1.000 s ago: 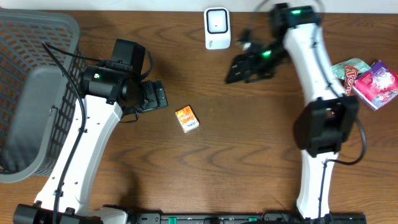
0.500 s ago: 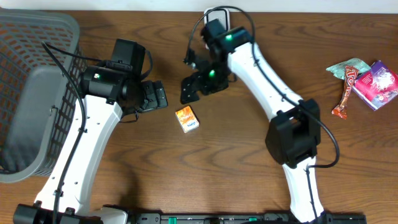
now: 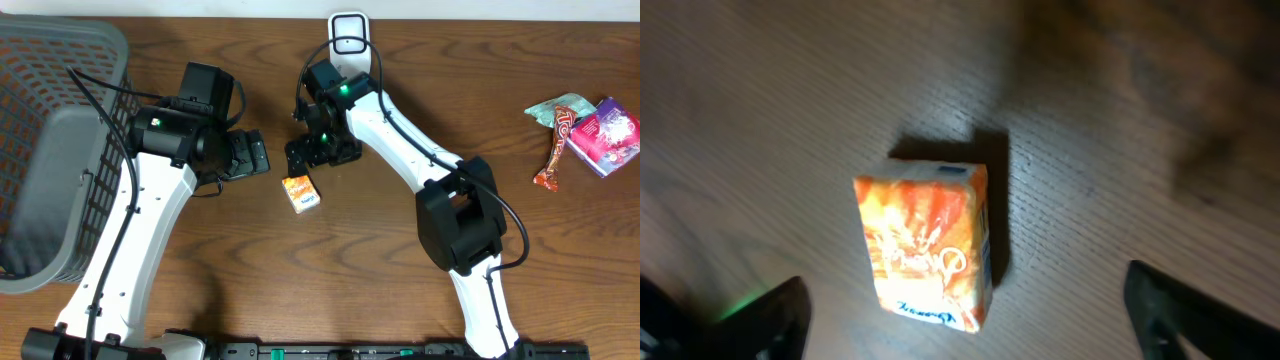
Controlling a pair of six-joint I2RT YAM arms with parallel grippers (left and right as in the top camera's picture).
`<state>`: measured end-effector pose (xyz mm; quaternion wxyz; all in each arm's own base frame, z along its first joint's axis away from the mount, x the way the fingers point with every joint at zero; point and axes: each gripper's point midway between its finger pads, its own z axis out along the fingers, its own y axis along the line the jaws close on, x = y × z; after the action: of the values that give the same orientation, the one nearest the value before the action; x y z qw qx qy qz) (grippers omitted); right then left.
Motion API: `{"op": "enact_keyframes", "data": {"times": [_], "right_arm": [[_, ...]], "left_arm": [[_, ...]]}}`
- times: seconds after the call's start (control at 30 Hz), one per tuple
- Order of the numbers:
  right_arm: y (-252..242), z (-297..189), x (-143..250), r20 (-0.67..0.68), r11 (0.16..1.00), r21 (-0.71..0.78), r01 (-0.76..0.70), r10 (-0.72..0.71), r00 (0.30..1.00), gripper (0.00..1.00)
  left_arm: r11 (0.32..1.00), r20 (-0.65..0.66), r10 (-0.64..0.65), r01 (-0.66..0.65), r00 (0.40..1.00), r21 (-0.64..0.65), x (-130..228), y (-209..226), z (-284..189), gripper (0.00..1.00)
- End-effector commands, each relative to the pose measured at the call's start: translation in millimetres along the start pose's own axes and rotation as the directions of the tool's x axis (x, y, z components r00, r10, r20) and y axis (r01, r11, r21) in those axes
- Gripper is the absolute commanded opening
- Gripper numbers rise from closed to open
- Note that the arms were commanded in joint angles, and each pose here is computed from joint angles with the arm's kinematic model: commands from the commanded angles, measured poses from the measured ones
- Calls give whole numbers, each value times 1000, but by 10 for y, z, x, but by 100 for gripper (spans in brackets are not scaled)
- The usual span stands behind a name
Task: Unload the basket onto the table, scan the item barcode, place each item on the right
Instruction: 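Reach the right gripper to the small orange box and grasp it, then lift the orange box off the table with the right gripper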
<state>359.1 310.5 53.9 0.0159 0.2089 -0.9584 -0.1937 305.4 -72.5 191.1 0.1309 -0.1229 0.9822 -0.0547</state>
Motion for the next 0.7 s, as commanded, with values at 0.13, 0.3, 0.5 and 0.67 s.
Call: {"op": "enact_keyframes", "data": {"times": [0.13, 0.3, 0.5, 0.67], "right_arm": [[71, 89, 17, -12, 998, -58, -32, 31, 999, 77], [44, 137, -16, 6, 998, -48, -35, 35, 999, 69], [-11, 256, 2, 10, 998, -47, -52, 53, 999, 64], [-101, 432, 140, -23, 994, -39, -105, 104, 994, 36]], "left_arm": [[1000, 5, 14, -13, 1000, -17, -27, 29, 2, 98], [1000, 5, 14, -13, 1000, -17, -27, 29, 2, 98], [1000, 5, 14, -13, 1000, -17, -27, 29, 2, 98], [1000, 5, 14, -13, 1000, -17, -27, 29, 2, 98]]}}
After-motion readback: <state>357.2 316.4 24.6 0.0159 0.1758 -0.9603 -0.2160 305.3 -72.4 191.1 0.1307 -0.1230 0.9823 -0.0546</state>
